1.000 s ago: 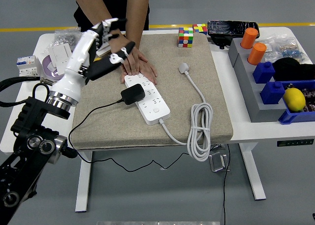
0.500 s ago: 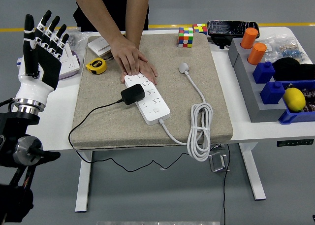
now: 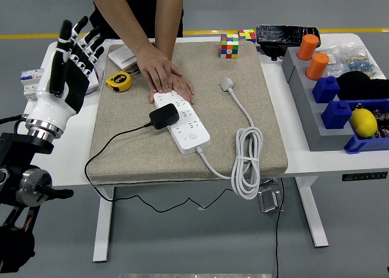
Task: Pick up the plug,place it near the board,insert it into the board,press the button
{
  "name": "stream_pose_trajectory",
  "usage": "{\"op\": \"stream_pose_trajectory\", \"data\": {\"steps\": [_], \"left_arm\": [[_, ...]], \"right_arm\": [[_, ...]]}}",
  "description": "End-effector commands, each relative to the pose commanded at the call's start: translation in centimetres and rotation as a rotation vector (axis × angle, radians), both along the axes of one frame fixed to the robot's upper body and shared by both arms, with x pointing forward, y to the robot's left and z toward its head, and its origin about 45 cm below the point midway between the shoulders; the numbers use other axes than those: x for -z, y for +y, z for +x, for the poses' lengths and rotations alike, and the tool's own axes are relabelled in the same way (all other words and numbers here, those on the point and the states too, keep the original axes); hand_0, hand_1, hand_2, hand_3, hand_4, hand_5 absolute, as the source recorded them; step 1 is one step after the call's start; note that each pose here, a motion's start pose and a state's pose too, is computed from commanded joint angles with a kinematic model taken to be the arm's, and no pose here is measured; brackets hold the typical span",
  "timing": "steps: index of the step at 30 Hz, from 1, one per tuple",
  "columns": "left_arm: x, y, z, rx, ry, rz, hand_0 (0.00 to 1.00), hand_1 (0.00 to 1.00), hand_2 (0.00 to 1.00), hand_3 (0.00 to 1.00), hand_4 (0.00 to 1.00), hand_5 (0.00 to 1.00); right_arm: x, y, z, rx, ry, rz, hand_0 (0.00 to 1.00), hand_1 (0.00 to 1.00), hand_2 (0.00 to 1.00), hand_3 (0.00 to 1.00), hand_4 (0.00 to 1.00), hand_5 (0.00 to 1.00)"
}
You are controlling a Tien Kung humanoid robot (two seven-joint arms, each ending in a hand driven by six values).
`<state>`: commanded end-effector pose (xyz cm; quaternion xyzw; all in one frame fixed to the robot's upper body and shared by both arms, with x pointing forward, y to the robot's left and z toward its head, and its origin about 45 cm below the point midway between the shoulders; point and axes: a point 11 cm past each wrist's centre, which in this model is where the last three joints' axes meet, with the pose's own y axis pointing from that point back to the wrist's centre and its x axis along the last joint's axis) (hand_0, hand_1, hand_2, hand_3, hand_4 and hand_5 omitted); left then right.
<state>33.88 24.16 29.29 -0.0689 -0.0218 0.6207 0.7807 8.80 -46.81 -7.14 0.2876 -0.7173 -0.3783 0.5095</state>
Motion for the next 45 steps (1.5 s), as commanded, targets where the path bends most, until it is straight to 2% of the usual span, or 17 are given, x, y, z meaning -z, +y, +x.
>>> {"op": "stream_pose_trajectory", "data": {"steps": [4,5,6,8,11,12,14,17,18,26,29,32,35,36,37,40,45], "left_arm": [[-0.1,-1.1,0.12,0.030,-0.037,0.207,0.272,0.104,0.197,0.869,0.976,0.394],[0.1,-1.6,0.20,0.054,-0.042,0.276,0.272,0.104,0.197,0.869,0.976,0.394],[0.1,-2.1,0.29,0.072,-0.049,0.332,0.189,0.024,0.150,0.868,0.672,0.156],[0.6,-3.0,0.42,0.118,-0.060,0.454,0.189,0.024,0.150,0.868,0.672,0.156],[2.6,-4.5,0.71,0.217,-0.043,0.661,0.189,0.024,0.150,0.868,0.672,0.156],[3.2,-4.6,0.83,0.231,-0.041,0.726,0.159,0.002,0.145,0.861,0.521,0.042],[5.1,-4.8,1.02,0.265,-0.023,0.867,0.159,0.002,0.145,0.861,0.521,0.042],[6.4,-5.1,1.34,0.273,-0.044,1.025,0.159,0.002,0.145,0.861,0.521,0.042],[6.6,-5.4,1.42,0.280,-0.062,1.082,0.148,0.002,0.149,0.887,0.521,0.002],[8.0,-7.2,2.04,0.306,-0.211,1.453,0.145,0.002,0.150,0.886,0.527,0.002],[8.8,-7.8,2.15,0.327,-0.235,1.555,0.145,0.002,0.150,0.886,0.527,0.002],[9.8,-8.4,2.20,0.375,-0.229,1.603,0.144,0.002,0.151,0.885,0.518,0.002],[10.7,-8.5,2.36,0.409,-0.194,1.616,0.144,0.002,0.151,0.885,0.518,0.002],[11.3,-8.4,2.54,0.424,-0.159,1.626,0.149,0.002,0.155,0.902,0.498,0.088],[11.8,-8.3,2.67,0.437,-0.122,1.635,0.149,0.002,0.155,0.902,0.498,0.088],[12.6,-8.1,2.93,0.448,-0.053,1.622,0.149,0.002,0.155,0.902,0.498,0.088],[12.9,-8.2,3.30,0.439,-0.014,1.569,0.150,0.002,0.154,0.911,0.487,0.098]], "right_arm": [[0.0,-0.1,0.1,0.000,-0.001,-0.001,0.998,0.954,0.885,0.920,0.998,0.997],[0.0,-0.1,0.1,0.001,-0.001,-0.001,0.998,0.954,0.885,0.920,0.998,0.997],[-0.1,-0.1,0.0,0.002,0.000,-0.001,0.998,0.954,0.885,0.919,0.998,0.998],[-0.1,-0.1,0.0,0.002,0.000,-0.002,0.998,0.954,0.885,0.919,0.998,0.998],[0.0,0.0,0.1,0.002,-0.001,0.000,0.998,0.954,0.885,0.919,0.998,0.998],[0.0,0.0,0.2,0.002,-0.004,0.001,0.998,0.953,0.885,0.919,0.998,0.998],[0.0,0.1,0.5,0.000,-0.009,0.003,0.998,0.953,0.885,0.919,0.998,0.998],[-0.1,0.1,0.6,-0.001,-0.010,0.001,0.998,0.953,0.885,0.919,0.998,0.998],[-0.1,0.1,0.5,-0.001,-0.009,0.001,0.998,0.954,0.884,0.919,0.998,0.998],[-0.1,0.0,0.6,-0.004,-0.008,-0.001,0.998,0.954,0.885,0.919,0.998,0.998],[-0.1,0.1,0.5,-0.005,-0.005,0.000,0.998,0.954,0.885,0.919,0.998,0.998],[0.0,0.2,0.4,-0.006,-0.003,0.001,0.998,0.954,0.885,0.919,0.998,0.998],[-0.1,0.1,0.6,-0.008,-0.005,0.000,0.998,0.954,0.885,0.919,0.998,0.998],[-0.1,0.1,0.6,-0.009,-0.006,-0.001,0.998,0.954,0.884,0.919,0.998,0.998],[-0.1,0.1,0.7,-0.011,-0.007,-0.001,0.998,0.954,0.884,0.919,0.998,0.998],[-0.2,0.0,0.7,-0.012,-0.007,-0.003,0.998,0.954,0.884,0.919,0.998,0.998],[-0.2,-0.1,0.6,-0.012,-0.003,-0.006,0.998,0.955,0.885,0.918,0.998,0.998]]}}
